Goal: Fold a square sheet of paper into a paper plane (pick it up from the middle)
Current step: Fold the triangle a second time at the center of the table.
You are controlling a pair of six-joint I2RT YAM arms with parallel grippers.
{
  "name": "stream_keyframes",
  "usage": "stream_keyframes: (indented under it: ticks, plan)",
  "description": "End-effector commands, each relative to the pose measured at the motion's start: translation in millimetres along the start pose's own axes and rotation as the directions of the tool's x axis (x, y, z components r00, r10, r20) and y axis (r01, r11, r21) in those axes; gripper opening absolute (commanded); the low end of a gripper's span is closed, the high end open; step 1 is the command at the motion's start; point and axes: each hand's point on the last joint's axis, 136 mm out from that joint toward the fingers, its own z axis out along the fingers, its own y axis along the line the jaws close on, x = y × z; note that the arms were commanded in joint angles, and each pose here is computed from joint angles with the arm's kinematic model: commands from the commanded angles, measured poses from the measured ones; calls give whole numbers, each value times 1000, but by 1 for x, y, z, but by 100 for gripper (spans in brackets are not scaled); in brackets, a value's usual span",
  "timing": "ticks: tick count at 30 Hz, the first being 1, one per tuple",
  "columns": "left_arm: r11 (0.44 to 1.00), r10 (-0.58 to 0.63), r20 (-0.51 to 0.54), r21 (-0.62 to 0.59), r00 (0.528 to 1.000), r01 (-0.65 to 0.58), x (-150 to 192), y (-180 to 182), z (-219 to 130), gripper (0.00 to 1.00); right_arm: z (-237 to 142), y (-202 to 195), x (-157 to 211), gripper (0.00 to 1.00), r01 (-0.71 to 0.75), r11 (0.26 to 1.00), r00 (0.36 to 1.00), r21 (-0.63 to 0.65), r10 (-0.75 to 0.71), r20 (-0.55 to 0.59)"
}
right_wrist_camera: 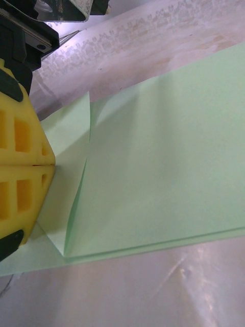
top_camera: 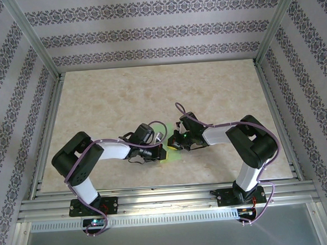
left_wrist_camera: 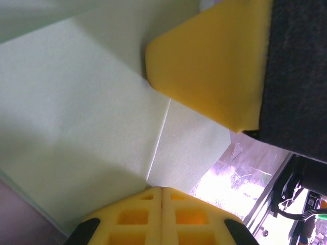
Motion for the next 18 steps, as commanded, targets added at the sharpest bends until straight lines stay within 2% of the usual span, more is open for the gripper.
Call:
stream_keyframes:
  ticks: [1,7,13,18]
  plan:
    - [999,-34,-36,-26,999,33,20,11,0,0,3,-48,11,0,-78,987,997,143,80,-10]
    - [999,-44,-18,-28,999,44,28,13,-8,0,2,-53,12,0,-83,984,996,157,85,-4]
    - [994,-45,-18,-103,999,43,46,31,-21,0,2,-53,11,0,-82,984,996,156,84,-4]
    - [999,18,85,-44,996,-14,32,6,-44,0,2,-50,11,0,-84,986,996,145,85,-3]
